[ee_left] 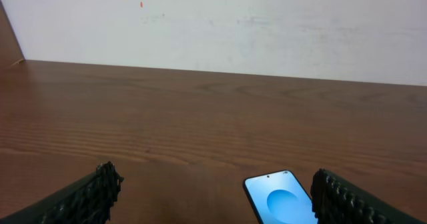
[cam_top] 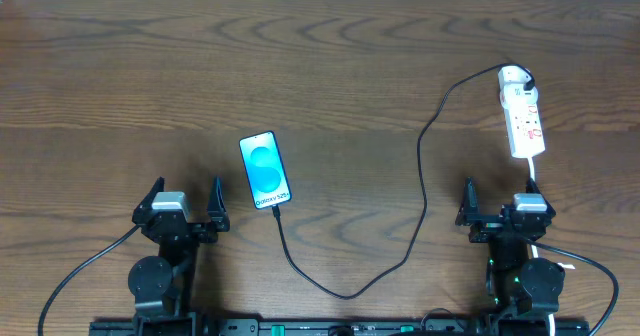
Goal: Plug charger to phone and switch on socket
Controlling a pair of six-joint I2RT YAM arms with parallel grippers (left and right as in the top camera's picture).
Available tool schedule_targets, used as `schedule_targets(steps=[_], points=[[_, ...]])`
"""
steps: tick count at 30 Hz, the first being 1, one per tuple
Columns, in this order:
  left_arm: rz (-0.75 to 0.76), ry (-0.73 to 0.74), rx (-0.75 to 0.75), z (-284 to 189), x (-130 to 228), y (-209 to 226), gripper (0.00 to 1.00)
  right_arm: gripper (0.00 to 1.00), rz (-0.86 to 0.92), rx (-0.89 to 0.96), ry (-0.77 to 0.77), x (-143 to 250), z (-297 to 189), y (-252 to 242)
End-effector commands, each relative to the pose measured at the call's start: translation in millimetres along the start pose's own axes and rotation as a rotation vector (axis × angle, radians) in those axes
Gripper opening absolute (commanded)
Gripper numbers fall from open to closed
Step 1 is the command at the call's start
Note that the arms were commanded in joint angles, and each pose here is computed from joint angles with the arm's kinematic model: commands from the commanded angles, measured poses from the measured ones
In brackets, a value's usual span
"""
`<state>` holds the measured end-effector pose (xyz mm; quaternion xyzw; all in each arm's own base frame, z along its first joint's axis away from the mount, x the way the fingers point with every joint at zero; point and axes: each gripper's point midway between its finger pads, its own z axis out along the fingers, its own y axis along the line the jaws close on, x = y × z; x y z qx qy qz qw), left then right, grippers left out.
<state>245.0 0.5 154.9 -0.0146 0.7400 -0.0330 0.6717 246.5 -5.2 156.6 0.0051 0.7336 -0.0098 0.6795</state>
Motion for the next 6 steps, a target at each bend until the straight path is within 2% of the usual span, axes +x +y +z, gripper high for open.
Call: schedule_targets(steps=[1,6], points=[[0.005,0.047,0.025,0.6,15.1,-4.0,0.93,0.99,0.013,0.001,-0.002,0.0,-0.4,1.1],[0.005,0.047,0.025,0.6,15.1,-4.0,0.93,0.99,0.013,0.001,-0.002,0.0,-0.4,1.2]])
